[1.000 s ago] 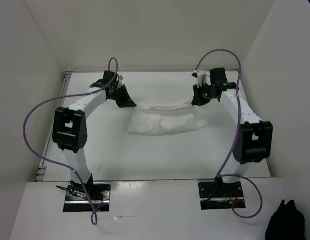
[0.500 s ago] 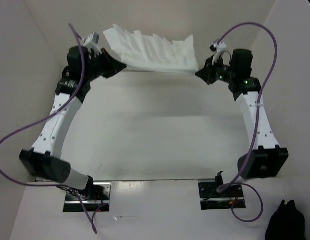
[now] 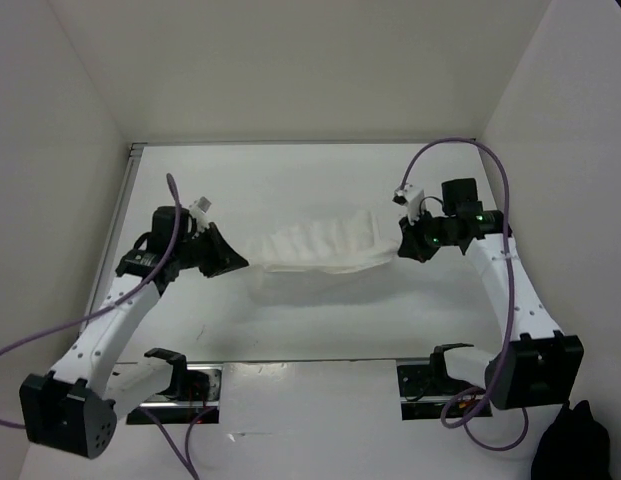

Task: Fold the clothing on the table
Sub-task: Flatten the skirt out

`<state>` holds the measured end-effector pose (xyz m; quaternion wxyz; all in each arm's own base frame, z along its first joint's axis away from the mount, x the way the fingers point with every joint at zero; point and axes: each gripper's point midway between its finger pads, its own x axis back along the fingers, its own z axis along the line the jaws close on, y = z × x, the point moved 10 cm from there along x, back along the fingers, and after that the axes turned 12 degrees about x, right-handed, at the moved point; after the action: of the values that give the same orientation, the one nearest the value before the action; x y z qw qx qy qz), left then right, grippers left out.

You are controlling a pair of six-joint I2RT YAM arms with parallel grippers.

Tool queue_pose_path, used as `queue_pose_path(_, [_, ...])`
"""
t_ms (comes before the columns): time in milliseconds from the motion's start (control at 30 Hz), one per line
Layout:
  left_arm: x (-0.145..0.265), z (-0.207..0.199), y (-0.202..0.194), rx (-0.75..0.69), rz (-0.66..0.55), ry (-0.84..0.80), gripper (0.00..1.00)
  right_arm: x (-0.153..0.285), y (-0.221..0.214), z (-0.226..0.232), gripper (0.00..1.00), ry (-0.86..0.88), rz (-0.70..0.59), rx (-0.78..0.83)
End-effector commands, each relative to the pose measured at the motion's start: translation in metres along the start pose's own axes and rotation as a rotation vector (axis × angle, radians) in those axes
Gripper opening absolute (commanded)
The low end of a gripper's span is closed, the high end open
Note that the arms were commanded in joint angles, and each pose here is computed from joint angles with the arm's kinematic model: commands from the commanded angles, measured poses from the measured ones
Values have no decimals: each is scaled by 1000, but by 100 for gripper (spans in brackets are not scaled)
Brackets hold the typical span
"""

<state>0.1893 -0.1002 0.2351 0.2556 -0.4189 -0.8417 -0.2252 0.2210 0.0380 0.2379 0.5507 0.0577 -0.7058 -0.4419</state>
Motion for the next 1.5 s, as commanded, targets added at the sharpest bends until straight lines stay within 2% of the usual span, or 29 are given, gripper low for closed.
queue_pose_path(0, [25, 11, -9, 46, -60, 79, 0, 44, -7, -2, 0, -165, 147, 107])
queue_pose_path(300, [37, 20, -29, 97, -46, 50, 2, 48, -15, 10, 0, -95, 196, 85])
queue_pose_path(500, [42, 8, -26, 86, -71, -1, 5, 43, -14, 5, 0, -94, 197, 84])
queue_pose_path(767, [35, 8, -24, 71, -58, 10, 8, 32, -3, -3, 0, -40, 163, 33])
queue_pose_path(867, [30, 5, -18, 39, -63, 9, 9, 29, 5, -11, 0, -87, 127, -4])
queue_pose_path(967, [16, -6, -16, -20, -19, -35, 21, 16, 8, -28, 0, -207, 109, -52])
queue_pose_path(1000, [9, -11, -15, -43, -4, -67, 28, 11, 7, -32, 0, -226, 112, -69])
queue_pose_path(1033, [-6, -12, -20, -52, 78, -57, 38, 6, 7, -39, 0, -252, 114, -85])
queue_pose_path(1100, [-22, -25, -20, -92, 136, -65, 40, 3, 9, -44, 0, -262, 120, -104])
queue_pose_path(1133, [-44, -20, -20, -96, 200, -7, 36, 2, 7, -48, 0, -269, 119, -110])
queue_pose_path(1167, [-55, -23, -23, -113, 238, 10, 23, 4, 11, -49, 0, -278, 108, -117])
queue_pose_path(1200, [-66, -27, -31, -132, 286, 26, 0, 3, 14, -52, 0, -283, 102, -113])
queue_pose_path(1300, [-109, -27, -42, -166, 381, 112, 0, 2, 15, -53, 0, -292, 90, -128])
queue_pose_path(1367, [-124, -42, -44, -225, 389, 117, 0, 2, 17, -55, 0, -311, 83, -120])
queue_pose_path(1467, [-149, -36, -59, -285, 451, 256, 0, 1, 15, -56, 0, -320, 88, -130])
